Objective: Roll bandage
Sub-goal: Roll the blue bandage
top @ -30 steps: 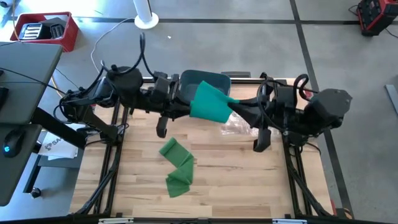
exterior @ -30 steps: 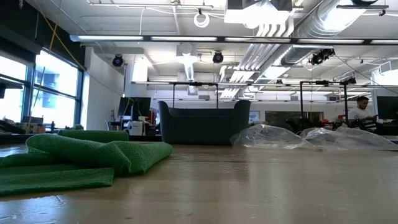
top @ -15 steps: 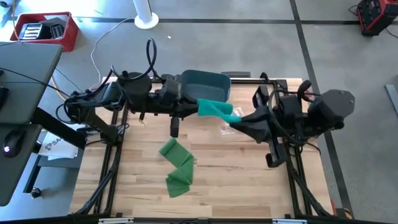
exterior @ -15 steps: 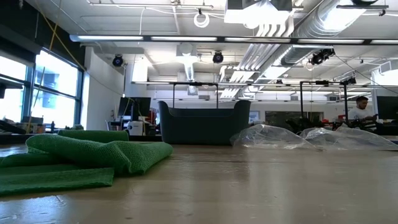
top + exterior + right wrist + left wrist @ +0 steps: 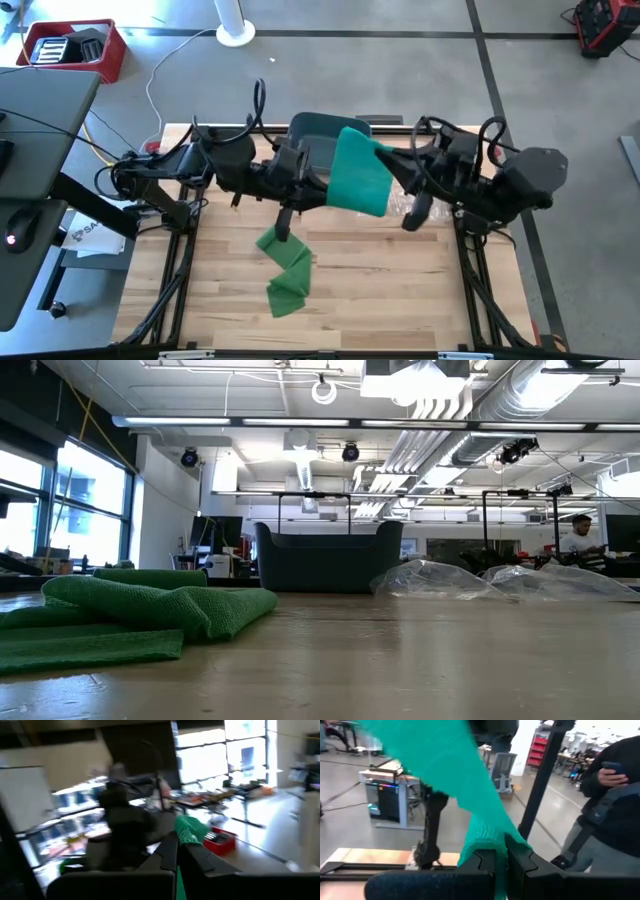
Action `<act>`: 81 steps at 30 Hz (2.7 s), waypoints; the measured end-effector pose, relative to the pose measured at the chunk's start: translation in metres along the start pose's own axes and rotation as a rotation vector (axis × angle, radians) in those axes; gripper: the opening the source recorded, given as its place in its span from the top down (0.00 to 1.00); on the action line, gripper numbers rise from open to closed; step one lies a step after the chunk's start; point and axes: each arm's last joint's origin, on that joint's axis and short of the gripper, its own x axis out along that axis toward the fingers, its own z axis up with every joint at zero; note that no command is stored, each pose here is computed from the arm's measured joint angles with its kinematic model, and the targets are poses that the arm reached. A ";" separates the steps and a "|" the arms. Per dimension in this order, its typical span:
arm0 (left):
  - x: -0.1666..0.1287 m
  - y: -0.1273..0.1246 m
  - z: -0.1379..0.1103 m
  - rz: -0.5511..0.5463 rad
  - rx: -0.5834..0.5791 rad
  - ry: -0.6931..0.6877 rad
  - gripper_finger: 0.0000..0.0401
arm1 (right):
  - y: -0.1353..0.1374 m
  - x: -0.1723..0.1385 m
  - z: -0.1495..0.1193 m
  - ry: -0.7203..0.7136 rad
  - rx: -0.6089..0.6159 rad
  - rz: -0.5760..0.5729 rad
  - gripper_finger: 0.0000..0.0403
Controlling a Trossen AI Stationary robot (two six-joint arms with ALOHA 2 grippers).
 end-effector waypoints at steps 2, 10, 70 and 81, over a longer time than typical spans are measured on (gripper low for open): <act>0.000 -0.002 0.001 -0.010 -0.003 -0.011 0.99 | -0.002 0.000 -0.004 0.019 -0.001 -0.064 1.00; -0.003 -0.008 0.008 -0.072 -0.035 -0.077 0.99 | -0.008 0.001 -0.025 0.164 0.054 -0.072 1.00; -0.034 0.007 0.029 0.000 -0.170 -0.147 0.99 | 0.009 0.011 -0.031 0.182 -0.134 0.198 0.70; -0.060 0.015 0.030 0.022 -0.111 -0.050 0.81 | 0.009 0.006 -0.024 0.155 -0.090 0.222 0.98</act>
